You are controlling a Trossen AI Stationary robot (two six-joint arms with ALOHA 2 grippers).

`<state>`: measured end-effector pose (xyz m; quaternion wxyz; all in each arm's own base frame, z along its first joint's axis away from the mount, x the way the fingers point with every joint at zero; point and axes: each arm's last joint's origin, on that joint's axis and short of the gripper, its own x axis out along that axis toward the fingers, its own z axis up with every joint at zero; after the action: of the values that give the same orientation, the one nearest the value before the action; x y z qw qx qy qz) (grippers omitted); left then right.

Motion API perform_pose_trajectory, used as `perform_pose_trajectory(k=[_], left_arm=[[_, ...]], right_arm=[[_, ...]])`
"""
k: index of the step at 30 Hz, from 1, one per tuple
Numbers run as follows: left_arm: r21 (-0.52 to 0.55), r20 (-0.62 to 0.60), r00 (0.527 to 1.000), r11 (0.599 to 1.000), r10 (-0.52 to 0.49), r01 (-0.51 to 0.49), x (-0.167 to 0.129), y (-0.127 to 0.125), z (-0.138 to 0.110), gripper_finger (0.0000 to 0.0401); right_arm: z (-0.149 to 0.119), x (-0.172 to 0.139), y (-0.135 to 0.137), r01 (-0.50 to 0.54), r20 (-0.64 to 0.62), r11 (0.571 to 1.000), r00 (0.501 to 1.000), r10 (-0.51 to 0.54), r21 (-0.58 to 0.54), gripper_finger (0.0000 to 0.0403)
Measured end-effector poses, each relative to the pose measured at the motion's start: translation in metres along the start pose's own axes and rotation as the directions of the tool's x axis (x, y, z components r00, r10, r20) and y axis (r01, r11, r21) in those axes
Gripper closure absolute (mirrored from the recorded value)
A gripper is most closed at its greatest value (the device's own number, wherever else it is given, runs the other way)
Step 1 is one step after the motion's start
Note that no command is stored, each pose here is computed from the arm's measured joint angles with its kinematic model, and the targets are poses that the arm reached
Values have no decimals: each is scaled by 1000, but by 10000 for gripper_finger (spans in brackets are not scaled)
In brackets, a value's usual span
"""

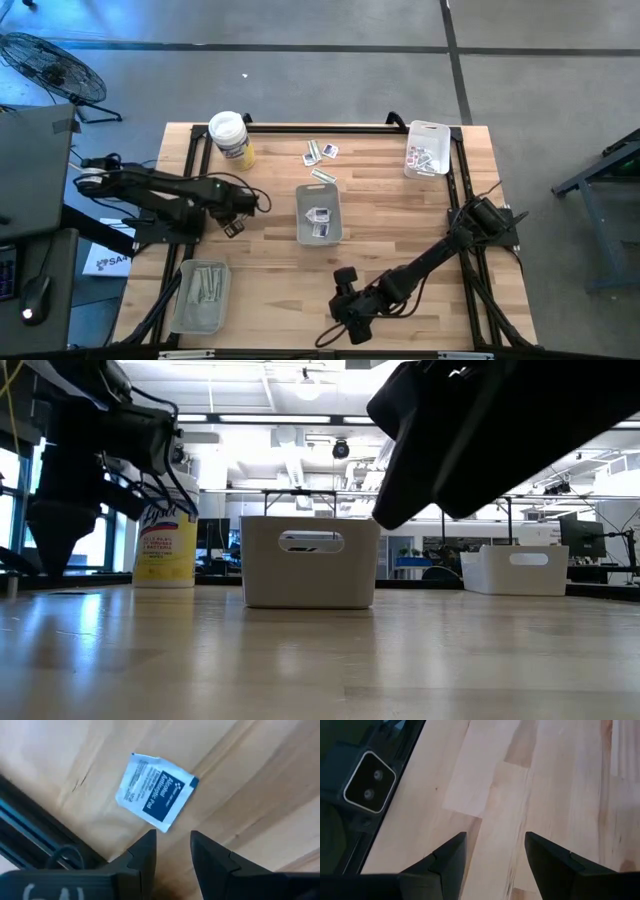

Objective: Pick & Place First Aid Supplies
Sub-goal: Put the blue pad into the middle gray bin

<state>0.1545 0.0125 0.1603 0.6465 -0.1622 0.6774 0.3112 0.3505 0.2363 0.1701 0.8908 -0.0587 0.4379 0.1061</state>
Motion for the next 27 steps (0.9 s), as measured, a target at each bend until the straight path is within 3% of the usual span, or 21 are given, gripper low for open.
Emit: perform_pose_trajectory(k=[8,14,27], left_arm=[[27,-126,991,999,-37,40,10,-1,8,285],[89,-185,980,994,74,-58,18,-7,17,285],[113,-287,943,984,169,-142,37,-10,26,285]], right_arm=[[1,0,-1,15,10,1000,1000,-15,8,207],[1,0,-1,15,9,1000,1000,-15,3,207],[1,0,-1,15,9,1000,1000,-15,6,207]])
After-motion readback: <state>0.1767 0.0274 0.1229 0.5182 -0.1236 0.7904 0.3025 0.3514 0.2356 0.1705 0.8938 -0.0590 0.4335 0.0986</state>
